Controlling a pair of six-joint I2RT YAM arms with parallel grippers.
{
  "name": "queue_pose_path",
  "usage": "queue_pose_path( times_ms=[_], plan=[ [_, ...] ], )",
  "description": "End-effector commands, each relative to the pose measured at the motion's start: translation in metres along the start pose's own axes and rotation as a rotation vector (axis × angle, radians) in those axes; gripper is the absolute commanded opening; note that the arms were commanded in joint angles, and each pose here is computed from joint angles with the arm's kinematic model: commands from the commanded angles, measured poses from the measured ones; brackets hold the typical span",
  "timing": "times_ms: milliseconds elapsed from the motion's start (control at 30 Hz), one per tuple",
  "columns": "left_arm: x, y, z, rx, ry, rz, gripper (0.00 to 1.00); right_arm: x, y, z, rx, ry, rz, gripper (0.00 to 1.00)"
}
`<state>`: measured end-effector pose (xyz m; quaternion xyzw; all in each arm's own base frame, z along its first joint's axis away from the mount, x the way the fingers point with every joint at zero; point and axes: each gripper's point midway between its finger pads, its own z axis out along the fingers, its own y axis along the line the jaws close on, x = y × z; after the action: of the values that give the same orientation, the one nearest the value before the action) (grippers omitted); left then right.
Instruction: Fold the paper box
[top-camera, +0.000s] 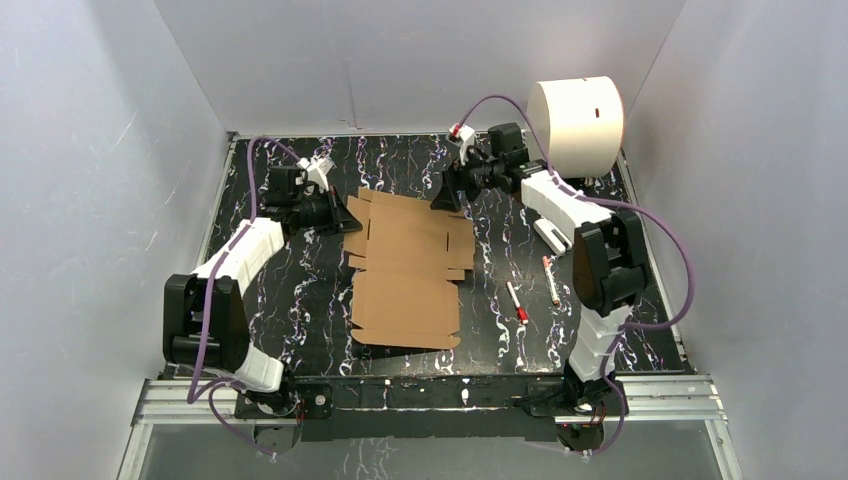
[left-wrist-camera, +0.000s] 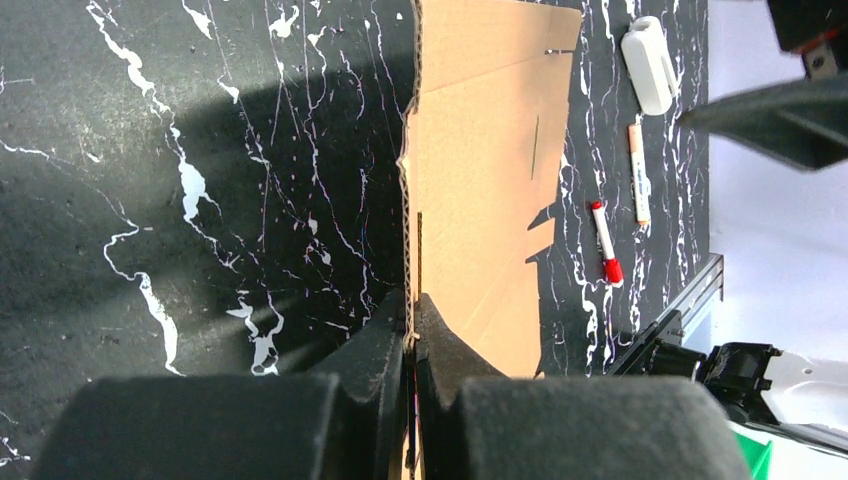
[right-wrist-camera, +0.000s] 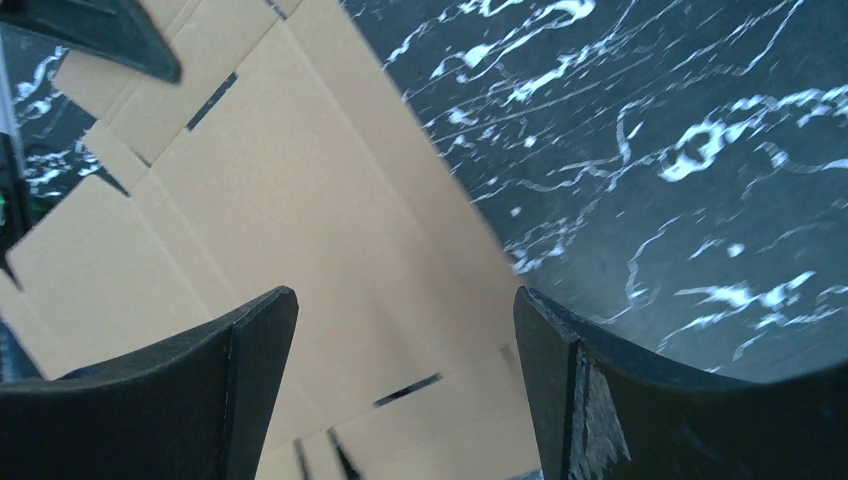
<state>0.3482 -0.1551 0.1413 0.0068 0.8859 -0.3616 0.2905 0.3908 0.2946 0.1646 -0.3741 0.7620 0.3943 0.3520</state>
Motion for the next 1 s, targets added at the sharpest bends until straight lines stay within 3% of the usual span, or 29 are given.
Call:
queue_pose_path(
  times_ms=[0,433,967],
  plan=[
    [-0.005,-0.014,0.002,0.040,0.027,0.107,0.00,-0.023,-0.021,0.003,-0.037,-0.026,-0.146,0.88],
    [0.014,-0.008,0.008,0.043,0.073,0.170,0.00,-0.005,-0.017,0.028,-0.270,0.020,-0.126,0.79],
    [0.016,-0.015,0.008,0.081,0.071,0.173,0.00,0.023,-0.008,0.046,-0.382,0.065,-0.075,0.64]
  ],
)
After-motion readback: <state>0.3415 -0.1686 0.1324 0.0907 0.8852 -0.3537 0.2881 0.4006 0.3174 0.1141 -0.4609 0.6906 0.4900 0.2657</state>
